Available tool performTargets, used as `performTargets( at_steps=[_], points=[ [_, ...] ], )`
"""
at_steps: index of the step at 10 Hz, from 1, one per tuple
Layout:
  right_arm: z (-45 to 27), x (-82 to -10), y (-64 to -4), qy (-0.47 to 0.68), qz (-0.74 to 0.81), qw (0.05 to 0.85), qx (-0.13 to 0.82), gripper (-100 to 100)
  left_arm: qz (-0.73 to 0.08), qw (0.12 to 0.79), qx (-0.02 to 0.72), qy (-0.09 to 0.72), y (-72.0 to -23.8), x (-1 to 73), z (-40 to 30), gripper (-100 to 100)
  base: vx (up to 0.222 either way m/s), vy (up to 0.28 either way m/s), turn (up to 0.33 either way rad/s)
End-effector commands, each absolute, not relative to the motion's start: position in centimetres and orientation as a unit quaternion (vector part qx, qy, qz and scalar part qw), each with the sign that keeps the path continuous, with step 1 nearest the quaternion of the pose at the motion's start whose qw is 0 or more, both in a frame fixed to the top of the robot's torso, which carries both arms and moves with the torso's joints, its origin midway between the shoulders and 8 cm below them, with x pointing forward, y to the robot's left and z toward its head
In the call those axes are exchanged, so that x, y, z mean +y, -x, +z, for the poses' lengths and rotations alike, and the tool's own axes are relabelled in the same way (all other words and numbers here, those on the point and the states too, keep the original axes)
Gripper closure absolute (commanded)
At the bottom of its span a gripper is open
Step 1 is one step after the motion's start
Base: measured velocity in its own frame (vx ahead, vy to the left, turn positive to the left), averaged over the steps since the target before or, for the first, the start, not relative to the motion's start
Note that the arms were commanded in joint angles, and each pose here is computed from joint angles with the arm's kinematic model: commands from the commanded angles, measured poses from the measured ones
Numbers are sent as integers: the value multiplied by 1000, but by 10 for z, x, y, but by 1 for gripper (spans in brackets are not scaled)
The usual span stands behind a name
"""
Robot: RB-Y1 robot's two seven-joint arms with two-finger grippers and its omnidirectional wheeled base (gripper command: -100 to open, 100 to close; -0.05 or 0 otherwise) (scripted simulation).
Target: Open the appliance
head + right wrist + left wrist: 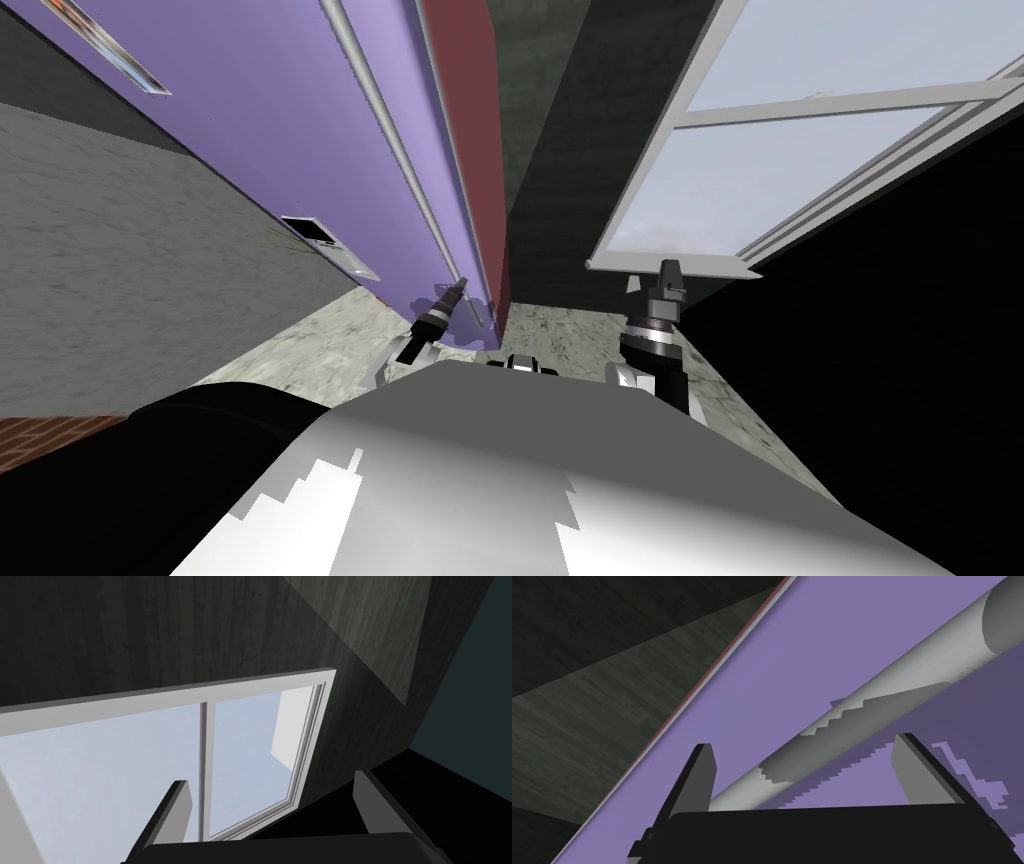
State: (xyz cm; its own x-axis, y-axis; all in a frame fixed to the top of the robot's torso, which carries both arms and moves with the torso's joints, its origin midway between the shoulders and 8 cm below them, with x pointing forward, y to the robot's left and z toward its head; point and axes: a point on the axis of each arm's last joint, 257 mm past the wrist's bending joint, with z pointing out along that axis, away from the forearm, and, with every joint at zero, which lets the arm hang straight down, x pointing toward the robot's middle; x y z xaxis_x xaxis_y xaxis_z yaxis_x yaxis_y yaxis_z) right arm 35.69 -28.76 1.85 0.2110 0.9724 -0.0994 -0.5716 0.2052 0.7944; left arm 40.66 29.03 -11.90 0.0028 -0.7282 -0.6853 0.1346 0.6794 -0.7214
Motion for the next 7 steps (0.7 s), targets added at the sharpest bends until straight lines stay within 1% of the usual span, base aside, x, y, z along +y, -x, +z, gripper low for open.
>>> performTargets(
  at_steps=[1,2,3,5,6,7],
  points=[
    [18,-288,-357,-319,544,710,314,0,-323,668,627,236,-406,290,-116,-100,51,0,-4],
    [19,-288,-357,-319,544,710,314,0,-323,668,627,237,-406,290,-115,100,7,2,14],
    [19,-288,-357,-319,544,710,314,0,-339,660,635,217,-398,273,-115,100,-138,166,-132],
    [19,-288,-357,-319,544,710,314,0,-348,656,637,207,-394,264,-114,100,-209,236,-105],
    [19,-288,-357,-319,544,710,314,0,-357,651,640,197,-389,255,-113,100,-233,231,-106],
    [19,-288,-357,-319,544,710,314,0,-367,646,643,187,-384,246,-112,100,-309,237,-104]
  ],
)
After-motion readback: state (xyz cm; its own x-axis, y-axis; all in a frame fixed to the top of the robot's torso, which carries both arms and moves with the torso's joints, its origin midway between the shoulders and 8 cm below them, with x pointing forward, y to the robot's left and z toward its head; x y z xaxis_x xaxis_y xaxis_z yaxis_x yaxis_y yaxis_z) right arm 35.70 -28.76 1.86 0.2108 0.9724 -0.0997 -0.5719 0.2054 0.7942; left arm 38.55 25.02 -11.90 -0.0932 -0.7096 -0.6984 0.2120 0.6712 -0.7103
